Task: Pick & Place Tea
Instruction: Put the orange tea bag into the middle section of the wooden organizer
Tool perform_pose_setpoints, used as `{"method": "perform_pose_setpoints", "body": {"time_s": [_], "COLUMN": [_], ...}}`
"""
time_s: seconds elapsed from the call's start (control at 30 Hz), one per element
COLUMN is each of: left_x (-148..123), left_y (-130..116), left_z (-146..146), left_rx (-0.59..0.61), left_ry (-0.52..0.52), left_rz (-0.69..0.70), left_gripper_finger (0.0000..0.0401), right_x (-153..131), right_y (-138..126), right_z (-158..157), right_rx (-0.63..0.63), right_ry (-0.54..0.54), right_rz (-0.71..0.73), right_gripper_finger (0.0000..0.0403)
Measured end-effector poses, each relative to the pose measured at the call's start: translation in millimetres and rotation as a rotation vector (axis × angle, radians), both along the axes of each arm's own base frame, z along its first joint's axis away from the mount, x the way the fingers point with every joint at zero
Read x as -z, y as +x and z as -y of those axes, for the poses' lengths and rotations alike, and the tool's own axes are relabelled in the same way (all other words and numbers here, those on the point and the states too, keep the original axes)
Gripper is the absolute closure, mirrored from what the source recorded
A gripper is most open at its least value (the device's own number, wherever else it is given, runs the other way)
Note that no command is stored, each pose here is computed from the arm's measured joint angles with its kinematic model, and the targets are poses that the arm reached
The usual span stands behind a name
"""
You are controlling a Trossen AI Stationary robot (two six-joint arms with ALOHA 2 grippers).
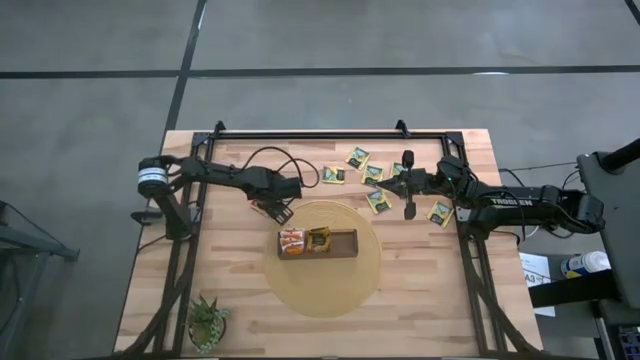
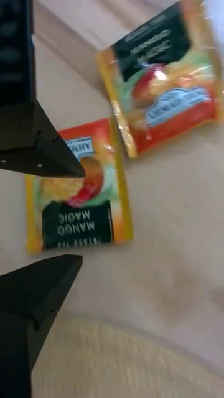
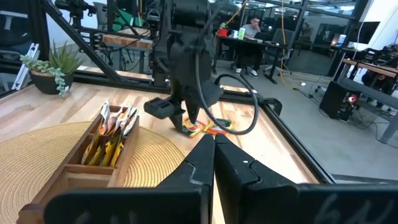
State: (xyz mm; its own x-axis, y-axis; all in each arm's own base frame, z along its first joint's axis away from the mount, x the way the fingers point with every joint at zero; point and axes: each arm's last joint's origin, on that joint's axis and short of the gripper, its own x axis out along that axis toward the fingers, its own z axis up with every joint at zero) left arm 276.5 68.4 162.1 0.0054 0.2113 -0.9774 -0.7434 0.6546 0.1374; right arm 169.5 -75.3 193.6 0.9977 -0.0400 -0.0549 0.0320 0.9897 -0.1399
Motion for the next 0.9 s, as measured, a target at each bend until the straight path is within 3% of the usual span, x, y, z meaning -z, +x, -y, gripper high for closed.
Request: {"method": "perform_pose_setpoints", "body": {"time_s": [0.2, 0.33, 0.6, 0.8, 0.9], "left_x": [20, 23, 19, 9, -5], "left_y": [-9, -10, -7, -1, 2], "left_z": [-4, -3, -3, -5, -7], "left_rx": [-0.044, -0.043, -0.025, -0.008, 0.0], "left_ry": [-0.064, -0.074, -0.083, -0.066, -0.008], "left_rz": [-0.028, -0.015, 0.003, 0.036, 0.084], "left_gripper_finger": [0.0197, 0.0224, 0.0387, 0.0399, 0.04], "right_x": [0, 0, 0, 0, 0], "right_y": [0, 0, 0, 0, 0], "right_z": [0, 0, 0, 0, 0], "right_rx": [0.0, 0.0, 0.0, 0.0, 0.0], "right_ry": [0.002, 0.002, 0.006, 0.016, 0.017], "right_rz": [0.0, 0.0, 0.002, 0.002, 0.002], "right_gripper_finger": [0.0394, 0.0394, 0.0394, 0.0394, 0.0394]}}
